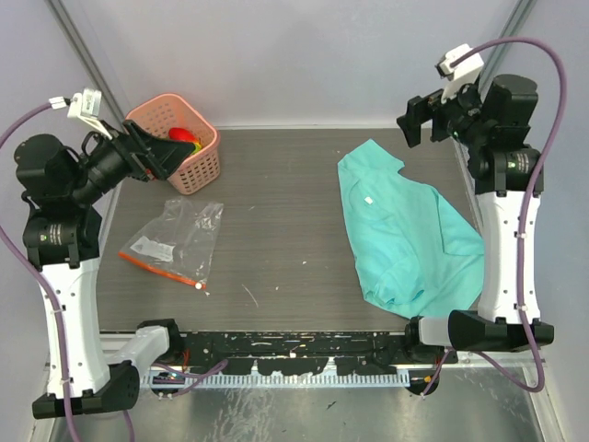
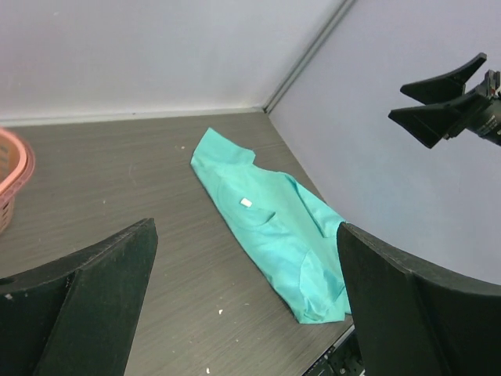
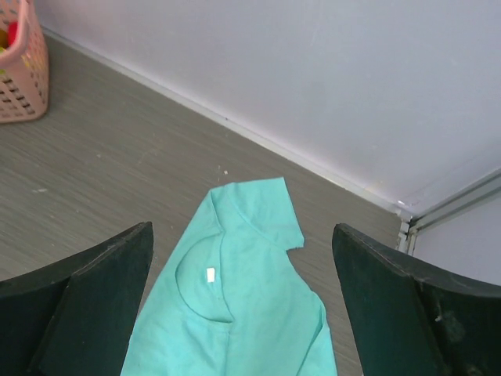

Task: Open the zip-top bag and remove the fake food
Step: Reset both arms

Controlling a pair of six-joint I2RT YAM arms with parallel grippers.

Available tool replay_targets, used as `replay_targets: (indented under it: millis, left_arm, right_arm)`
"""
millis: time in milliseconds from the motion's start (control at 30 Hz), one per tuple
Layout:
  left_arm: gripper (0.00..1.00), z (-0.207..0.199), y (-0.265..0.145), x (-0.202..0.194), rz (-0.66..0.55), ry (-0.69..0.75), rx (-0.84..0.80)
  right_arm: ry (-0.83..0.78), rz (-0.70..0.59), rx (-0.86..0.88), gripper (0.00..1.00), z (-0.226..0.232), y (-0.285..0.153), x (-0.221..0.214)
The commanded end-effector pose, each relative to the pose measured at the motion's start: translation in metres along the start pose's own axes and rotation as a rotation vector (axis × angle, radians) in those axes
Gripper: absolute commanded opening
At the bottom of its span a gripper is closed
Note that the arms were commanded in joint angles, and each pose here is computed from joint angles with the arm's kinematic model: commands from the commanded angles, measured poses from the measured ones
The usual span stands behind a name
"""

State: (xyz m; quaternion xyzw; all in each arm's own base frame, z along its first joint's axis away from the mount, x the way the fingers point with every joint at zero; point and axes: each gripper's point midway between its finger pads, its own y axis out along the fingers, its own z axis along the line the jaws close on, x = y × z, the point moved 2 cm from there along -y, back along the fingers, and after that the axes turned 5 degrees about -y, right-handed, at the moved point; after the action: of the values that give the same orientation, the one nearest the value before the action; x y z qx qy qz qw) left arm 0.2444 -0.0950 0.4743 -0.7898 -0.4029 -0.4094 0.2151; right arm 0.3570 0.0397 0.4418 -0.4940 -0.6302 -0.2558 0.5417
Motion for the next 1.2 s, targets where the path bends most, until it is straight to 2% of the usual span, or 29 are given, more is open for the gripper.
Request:
replay_targets:
  millis: [0, 267, 367, 500, 667, 867, 1167]
  left_arm:
    - [0.98, -0.038, -0.015, 0.014, 0.000, 0.089, -0.114]
    - [0.98, -0.063, -0.027, 0.026, -0.036, 0.107, -0.160]
    - [0.98, -0.067, -0.023, 0.025, -0.024, 0.062, -0.209]
    - [0.98, -0.062, -0.022, 0.022, -0.022, 0.057, -0.198]
    - [0.98, -0.045, -0.024, 0.015, -0.018, 0.091, -0.096]
    - [0.98, -0.006, -0.039, 0.014, -0.032, 0.178, 0.195]
    - [0.98, -0.015, -0.037, 0.003, -0.005, 0.190, 0.127]
  right_arm:
    - [0.046, -0.094, 0.034, 1.00, 0.009, -0.032, 0.046]
    - [0.090, -0.188, 0.137, 1.00, 0.028, -0.055, 0.086]
    - [0.111, -0.188, 0.106, 1.00, 0.024, -0.058, 0.090]
    - [0.112, -0.192, 0.062, 1.00, 0.018, -0.063, 0.095]
    - [0.111, -0.192, 0.089, 1.00, 0.022, -0.062, 0.094]
    - [0.090, -0.177, 0.137, 1.00, 0.029, -0.056, 0.084]
    - [0.140, -0.192, 0.133, 1.00, 0.030, -0.056, 0.086]
